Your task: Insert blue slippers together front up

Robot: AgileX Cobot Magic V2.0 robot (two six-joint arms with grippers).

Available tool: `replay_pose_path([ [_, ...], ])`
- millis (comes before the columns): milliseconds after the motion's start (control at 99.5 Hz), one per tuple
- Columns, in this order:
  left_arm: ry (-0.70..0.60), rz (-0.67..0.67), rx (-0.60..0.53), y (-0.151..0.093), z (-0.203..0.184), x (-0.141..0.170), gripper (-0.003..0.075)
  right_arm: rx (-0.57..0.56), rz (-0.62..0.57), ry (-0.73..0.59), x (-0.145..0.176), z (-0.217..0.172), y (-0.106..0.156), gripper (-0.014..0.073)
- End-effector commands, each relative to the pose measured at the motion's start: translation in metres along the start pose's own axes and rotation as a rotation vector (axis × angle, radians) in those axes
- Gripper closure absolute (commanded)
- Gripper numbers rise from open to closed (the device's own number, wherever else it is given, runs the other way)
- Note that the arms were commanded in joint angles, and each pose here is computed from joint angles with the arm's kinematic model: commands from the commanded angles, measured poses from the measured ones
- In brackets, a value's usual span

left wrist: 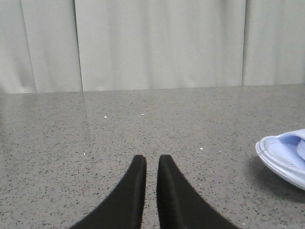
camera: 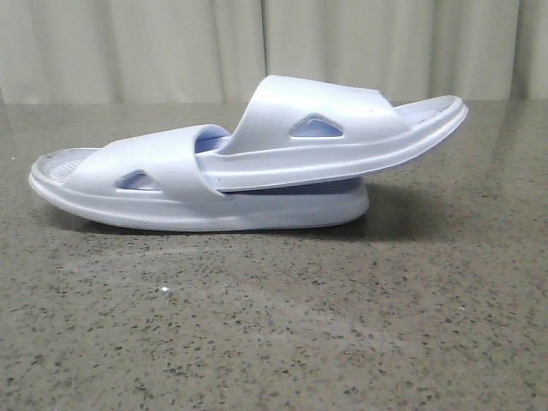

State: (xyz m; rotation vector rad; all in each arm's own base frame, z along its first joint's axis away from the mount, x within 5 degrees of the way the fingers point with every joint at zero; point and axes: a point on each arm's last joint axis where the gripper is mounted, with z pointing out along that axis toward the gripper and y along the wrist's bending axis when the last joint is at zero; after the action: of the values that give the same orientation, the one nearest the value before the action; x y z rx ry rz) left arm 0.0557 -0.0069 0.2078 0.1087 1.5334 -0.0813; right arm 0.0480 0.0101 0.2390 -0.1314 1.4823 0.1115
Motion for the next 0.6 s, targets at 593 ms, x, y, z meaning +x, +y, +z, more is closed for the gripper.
replay_pose_path([
  [593, -0.101, -0.011, 0.005, 0.000, -0.002, -0.006, 0.0704, 0.055, 0.071, -0.041, 0.032, 0.003, -0.005, 0.0702],
])
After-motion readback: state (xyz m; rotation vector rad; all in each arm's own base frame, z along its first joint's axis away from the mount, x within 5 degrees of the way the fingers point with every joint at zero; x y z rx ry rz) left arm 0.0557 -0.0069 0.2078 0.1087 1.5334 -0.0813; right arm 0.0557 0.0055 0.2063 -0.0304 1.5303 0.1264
